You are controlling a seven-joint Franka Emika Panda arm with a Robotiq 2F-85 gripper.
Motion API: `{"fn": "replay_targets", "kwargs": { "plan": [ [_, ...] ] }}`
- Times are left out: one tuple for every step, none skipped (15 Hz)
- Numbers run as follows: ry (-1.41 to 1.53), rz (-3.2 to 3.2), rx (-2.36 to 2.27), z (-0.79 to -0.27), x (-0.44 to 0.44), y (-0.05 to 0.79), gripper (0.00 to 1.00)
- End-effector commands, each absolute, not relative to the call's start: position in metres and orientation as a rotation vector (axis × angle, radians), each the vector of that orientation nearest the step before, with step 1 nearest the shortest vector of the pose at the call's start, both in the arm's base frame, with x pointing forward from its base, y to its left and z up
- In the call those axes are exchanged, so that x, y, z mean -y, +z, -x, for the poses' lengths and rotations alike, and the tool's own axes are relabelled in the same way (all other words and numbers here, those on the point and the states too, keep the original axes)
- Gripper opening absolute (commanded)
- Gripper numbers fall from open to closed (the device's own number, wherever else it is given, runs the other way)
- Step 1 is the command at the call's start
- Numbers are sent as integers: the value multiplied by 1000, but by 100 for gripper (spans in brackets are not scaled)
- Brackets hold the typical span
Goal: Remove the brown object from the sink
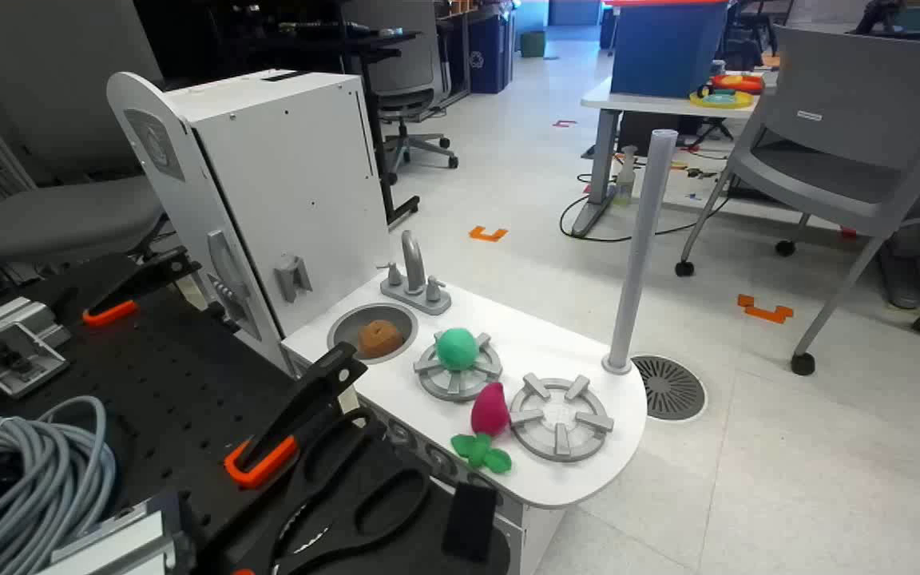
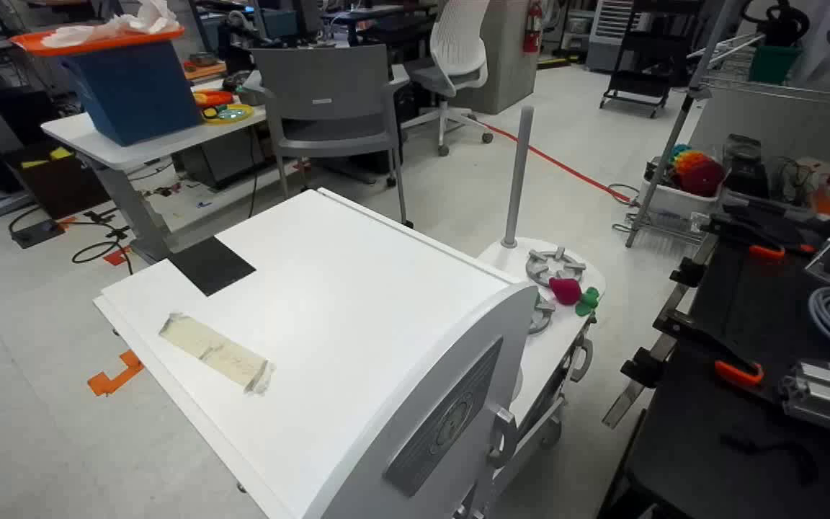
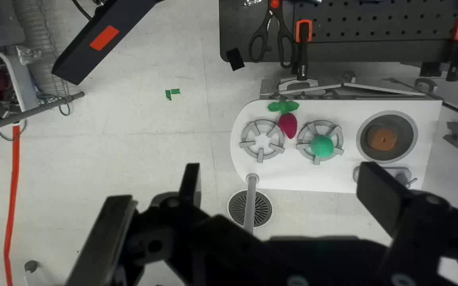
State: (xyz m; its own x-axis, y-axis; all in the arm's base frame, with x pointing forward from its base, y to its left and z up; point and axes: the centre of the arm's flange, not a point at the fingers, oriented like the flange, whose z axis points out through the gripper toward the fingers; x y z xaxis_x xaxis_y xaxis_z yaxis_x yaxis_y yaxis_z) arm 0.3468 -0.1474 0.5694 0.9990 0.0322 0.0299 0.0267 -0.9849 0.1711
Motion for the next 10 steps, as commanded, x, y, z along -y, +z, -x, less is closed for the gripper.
{"fn": "replay_targets", "kwargs": {
  "plan": [
    [52, -2969, -44, -347, 148, 570, 100],
    [55, -2968, -43, -347, 148, 571, 100],
    [57, -2968, -43, -347, 148, 572, 100],
    [57, -2968, -43, -347, 148, 572, 100],
    [57, -2968, -43, -347, 148, 572, 100],
    [57, -2968, -43, -347, 148, 572, 100],
    [66, -2970, -10, -357, 147, 568, 100],
    [39, -2966, 0, -376, 146, 556, 100],
    [32, -2969, 1, -388, 144, 547, 100],
    [4, -2955, 10, -416, 136, 526, 100]
  ]
}}
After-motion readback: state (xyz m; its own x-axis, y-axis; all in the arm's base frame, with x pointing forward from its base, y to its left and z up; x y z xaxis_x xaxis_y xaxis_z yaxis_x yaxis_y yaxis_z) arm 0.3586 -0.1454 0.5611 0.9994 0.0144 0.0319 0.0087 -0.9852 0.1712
